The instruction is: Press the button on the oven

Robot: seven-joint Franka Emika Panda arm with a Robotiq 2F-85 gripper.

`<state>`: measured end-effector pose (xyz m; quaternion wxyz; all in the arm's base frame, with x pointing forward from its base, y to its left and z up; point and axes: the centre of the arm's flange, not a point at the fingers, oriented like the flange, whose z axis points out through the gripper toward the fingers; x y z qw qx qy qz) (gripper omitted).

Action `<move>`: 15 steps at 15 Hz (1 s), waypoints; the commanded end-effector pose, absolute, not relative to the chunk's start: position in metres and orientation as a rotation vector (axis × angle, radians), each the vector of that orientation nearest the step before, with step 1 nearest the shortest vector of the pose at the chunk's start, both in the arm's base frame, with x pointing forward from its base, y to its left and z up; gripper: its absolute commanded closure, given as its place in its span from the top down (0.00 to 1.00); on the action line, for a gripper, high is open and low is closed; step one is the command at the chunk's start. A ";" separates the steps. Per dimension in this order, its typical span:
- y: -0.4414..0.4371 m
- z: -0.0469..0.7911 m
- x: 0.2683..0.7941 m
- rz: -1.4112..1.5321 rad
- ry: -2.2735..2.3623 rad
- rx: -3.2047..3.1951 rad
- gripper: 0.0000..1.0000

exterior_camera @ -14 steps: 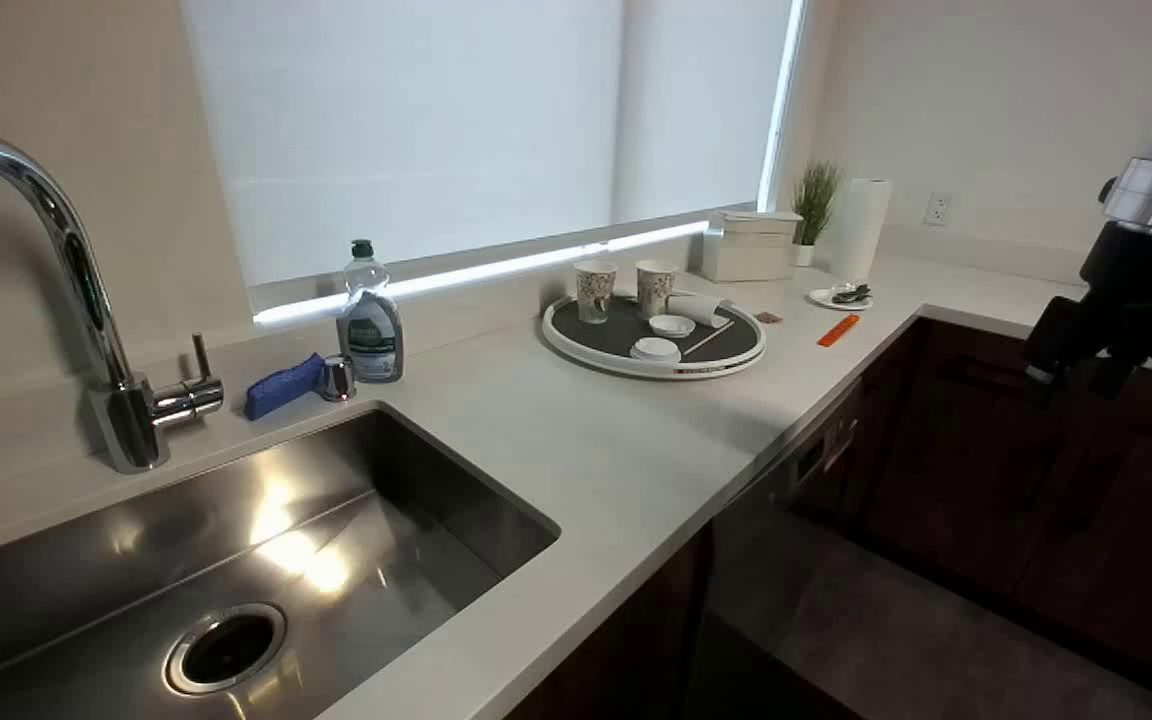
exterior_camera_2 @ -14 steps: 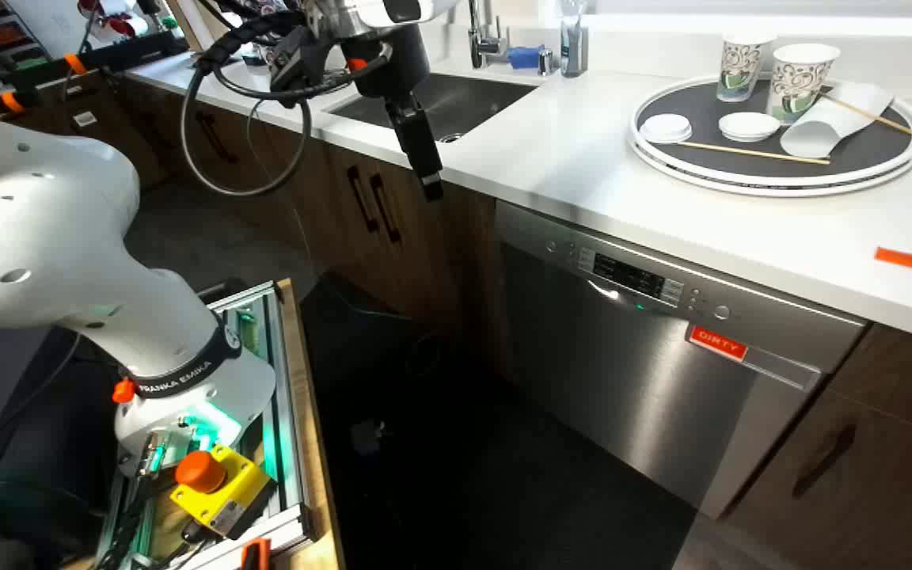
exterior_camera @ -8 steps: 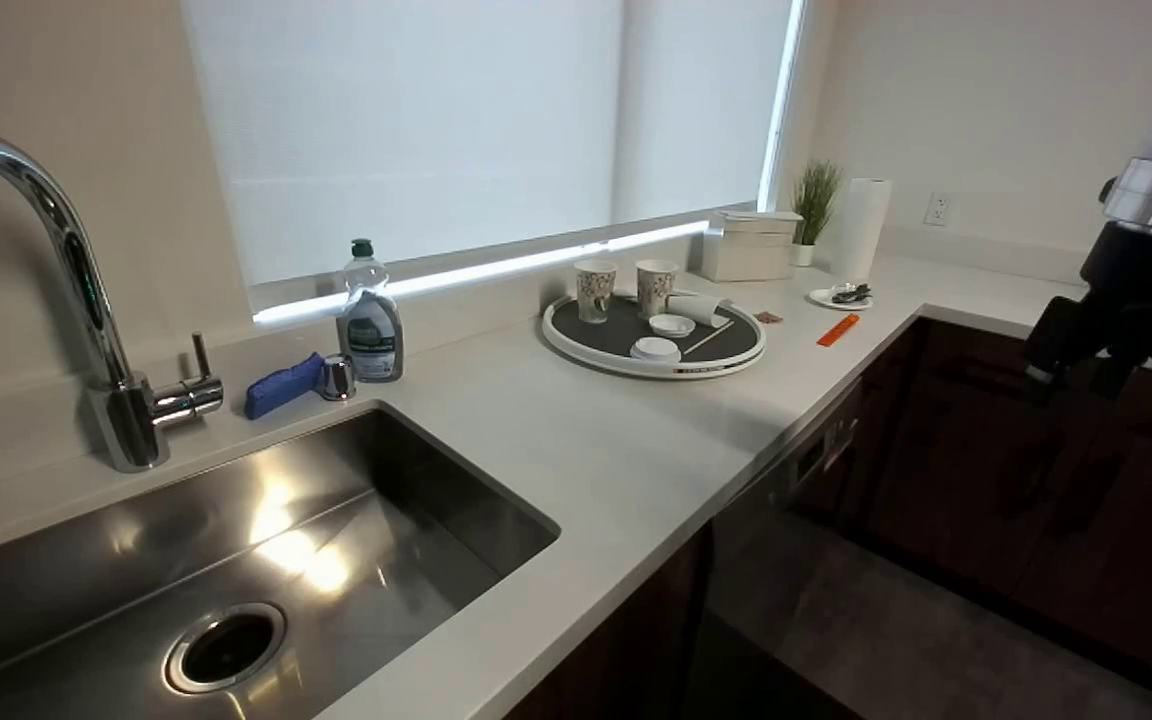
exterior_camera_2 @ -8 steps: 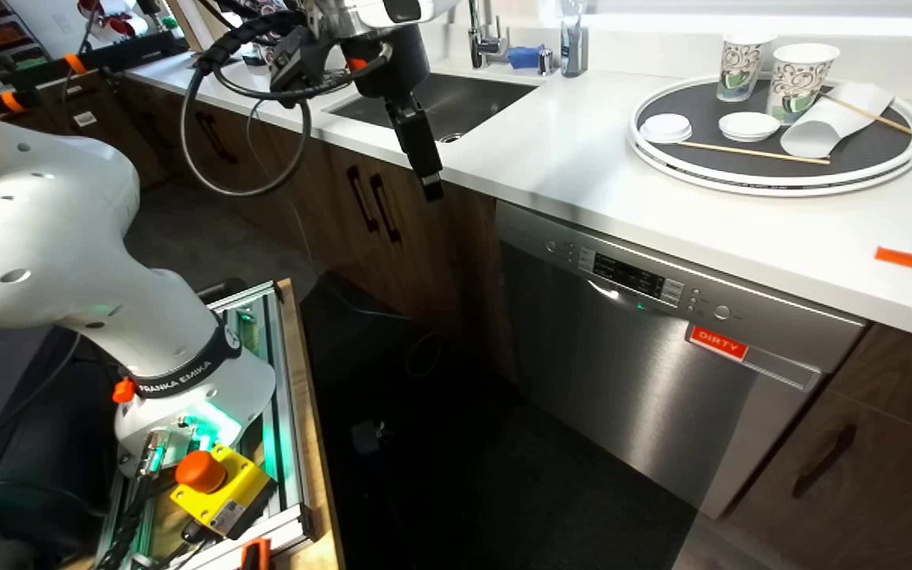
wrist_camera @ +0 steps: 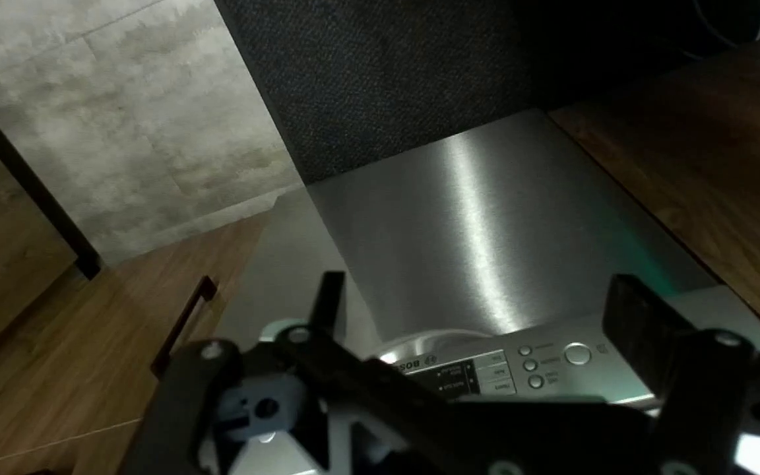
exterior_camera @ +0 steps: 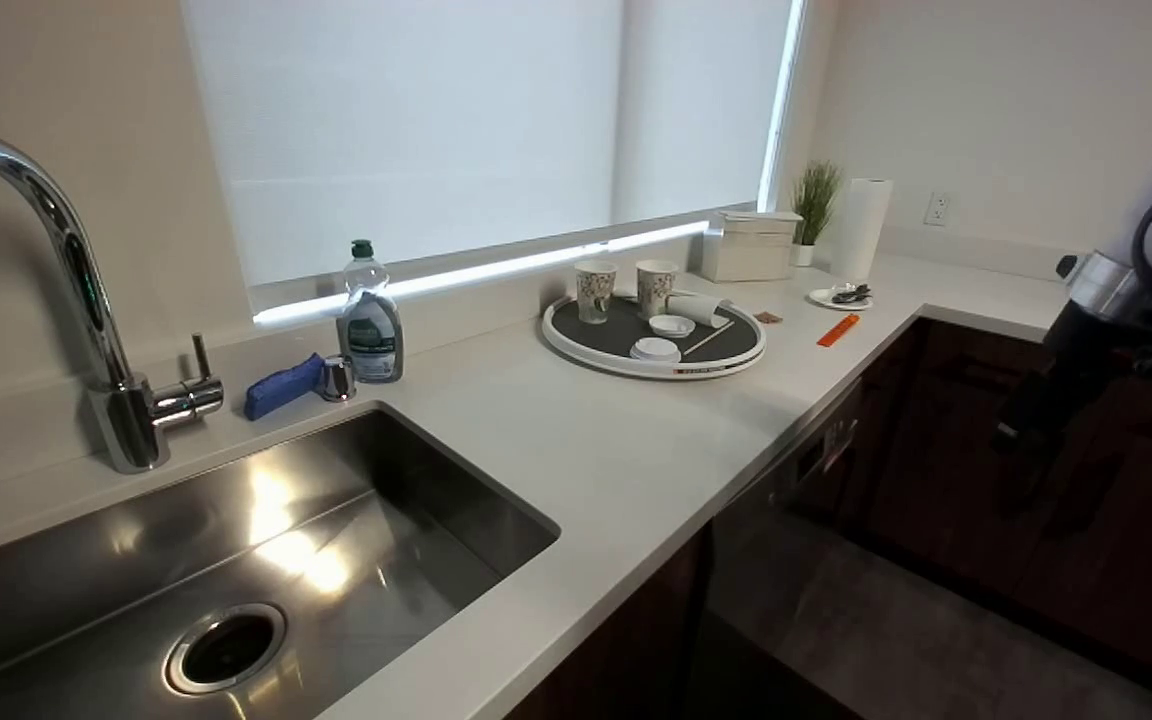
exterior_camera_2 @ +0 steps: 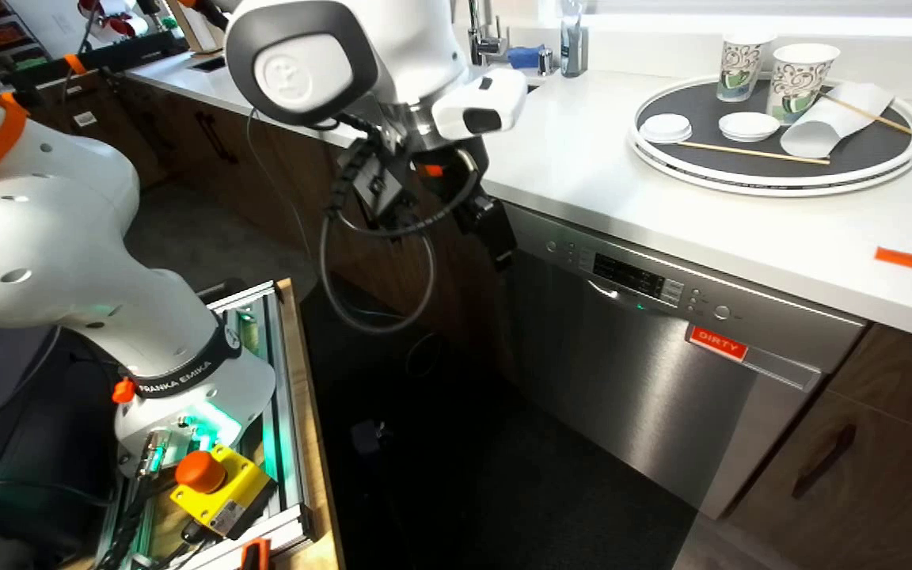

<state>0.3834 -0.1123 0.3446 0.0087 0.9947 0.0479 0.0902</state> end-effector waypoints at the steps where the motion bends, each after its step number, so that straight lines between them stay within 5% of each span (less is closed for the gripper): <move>1: -0.136 0.288 0.411 0.285 0.322 3.165 1.00; 15: -0.117 0.247 0.432 0.279 0.437 3.188 1.00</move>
